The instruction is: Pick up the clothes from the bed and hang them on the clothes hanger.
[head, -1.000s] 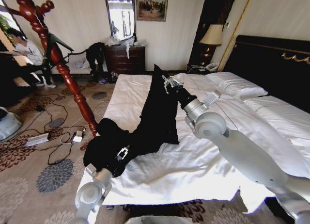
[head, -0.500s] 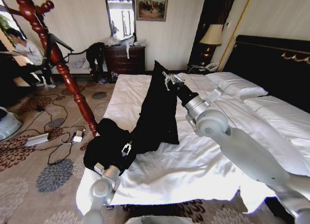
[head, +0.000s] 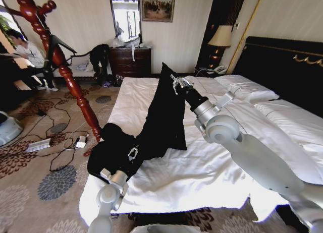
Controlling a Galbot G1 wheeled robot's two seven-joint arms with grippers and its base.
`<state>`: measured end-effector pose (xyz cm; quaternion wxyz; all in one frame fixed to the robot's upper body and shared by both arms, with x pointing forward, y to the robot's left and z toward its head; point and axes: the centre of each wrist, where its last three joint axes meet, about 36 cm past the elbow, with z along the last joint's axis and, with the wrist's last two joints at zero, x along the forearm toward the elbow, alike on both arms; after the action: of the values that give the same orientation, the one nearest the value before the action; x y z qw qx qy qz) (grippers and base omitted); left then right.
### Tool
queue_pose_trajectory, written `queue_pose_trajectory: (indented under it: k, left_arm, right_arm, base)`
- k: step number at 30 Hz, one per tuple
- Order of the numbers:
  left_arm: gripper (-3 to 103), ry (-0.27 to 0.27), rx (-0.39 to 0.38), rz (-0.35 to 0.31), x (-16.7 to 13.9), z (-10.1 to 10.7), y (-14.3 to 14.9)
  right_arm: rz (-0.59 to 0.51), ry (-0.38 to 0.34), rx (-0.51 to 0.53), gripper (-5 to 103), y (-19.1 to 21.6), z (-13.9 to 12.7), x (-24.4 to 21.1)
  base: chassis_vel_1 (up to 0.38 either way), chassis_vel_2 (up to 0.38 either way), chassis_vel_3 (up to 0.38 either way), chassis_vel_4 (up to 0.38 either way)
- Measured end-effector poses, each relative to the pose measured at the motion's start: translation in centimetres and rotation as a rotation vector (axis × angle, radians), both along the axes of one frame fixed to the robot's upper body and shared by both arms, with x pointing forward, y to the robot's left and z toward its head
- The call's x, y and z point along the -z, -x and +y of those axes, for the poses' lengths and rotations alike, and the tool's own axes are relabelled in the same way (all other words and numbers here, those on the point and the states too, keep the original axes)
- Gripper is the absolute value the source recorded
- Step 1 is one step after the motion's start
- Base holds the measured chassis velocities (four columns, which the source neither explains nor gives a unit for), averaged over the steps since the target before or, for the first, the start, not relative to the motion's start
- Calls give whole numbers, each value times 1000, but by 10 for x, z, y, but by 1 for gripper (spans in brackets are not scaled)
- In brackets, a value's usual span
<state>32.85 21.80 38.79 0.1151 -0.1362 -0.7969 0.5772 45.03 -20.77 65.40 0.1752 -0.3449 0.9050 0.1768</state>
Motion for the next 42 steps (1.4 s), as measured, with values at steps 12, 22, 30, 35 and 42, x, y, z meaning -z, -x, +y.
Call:
queue_pose_trajectory:
  k: [12, 22, 30, 35, 42]
  left_arm:
    - [1, -64, -20, -41, -16, 21, 9]
    - [1, -267, -33, -222, -91, 88, 4]
    - [1, -507, -16, -496, -241, 137, -39]
    - [1, -610, -30, -565, -298, 159, -62]
    - [1, -639, -77, -634, -349, 182, -79]
  right_arm:
    - [7, -15, 27, 0, -2, -5, -3]
    - [102, 8, 155, 0, -14, -21, 11]
    - [283, 4, 322, 0, -39, -26, -2]
    - [273, -57, 358, 0, -60, -31, -33]
    - [174, -116, 307, 0, -63, -33, -79]
  base:
    - [0, 0, 0, 0]
    - [0, 0, 0, 0]
    - [0, 0, 0, 0]
    - [0, 0, 0, 0]
    - [0, 0, 0, 0]
